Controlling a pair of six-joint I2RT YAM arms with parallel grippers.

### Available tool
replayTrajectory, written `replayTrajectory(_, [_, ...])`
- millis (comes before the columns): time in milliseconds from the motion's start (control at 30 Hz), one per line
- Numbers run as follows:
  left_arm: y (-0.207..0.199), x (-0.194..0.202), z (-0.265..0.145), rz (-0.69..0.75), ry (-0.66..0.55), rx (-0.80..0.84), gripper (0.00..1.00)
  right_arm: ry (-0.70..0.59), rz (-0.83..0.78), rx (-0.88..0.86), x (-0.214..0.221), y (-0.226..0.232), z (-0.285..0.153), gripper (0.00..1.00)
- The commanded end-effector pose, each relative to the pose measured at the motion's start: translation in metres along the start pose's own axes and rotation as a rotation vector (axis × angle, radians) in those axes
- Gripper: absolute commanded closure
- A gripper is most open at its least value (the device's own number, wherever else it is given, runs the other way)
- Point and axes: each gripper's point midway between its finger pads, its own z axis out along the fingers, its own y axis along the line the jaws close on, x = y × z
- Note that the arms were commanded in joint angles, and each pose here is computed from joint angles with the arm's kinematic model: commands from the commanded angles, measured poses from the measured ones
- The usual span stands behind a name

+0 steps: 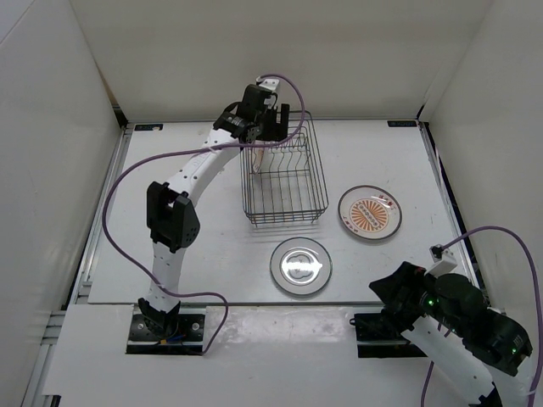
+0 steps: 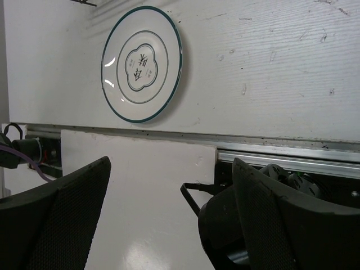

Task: Unload the plates from the dish rack

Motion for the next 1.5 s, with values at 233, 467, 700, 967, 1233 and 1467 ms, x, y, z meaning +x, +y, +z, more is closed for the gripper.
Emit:
replayTrajectory(233, [0.009,-0.011,0.013,0.018,-0.031,0.002,0.36,-0.070,-0.003,0.045,-0.004,-0.025,-0.021,0.10])
replayTrajectory(467, [0.026,0.009,0.022,-0.026,0.037,0.011,0.67,-0.075,0.017,0.044,-0.003,-0.031,-0.023,0.10])
replayTrajectory(700, [0.023,-0.004,0.000,-0.017,0.015,0.066,0.86,-0.066,0.016,0.065,0.001,-0.039,-0.017,0.10])
replayTrajectory(967, [0.010,-0.033,-0.031,0.020,-0.051,0.137,1.00,-0.061,0.015,0.053,0.001,-0.035,-0.011,0.10])
replayTrajectory(1233, [-0.007,-0.069,-0.079,-0.008,-0.159,0.190,1.00,-0.070,0.011,0.046,-0.005,-0.032,-0.018,0.10])
replayTrajectory(1467, [-0.063,-0.113,-0.162,0.003,-0.350,0.347,1.00,-0.106,-0.013,0.048,-0.024,-0.027,-0.043,0.10])
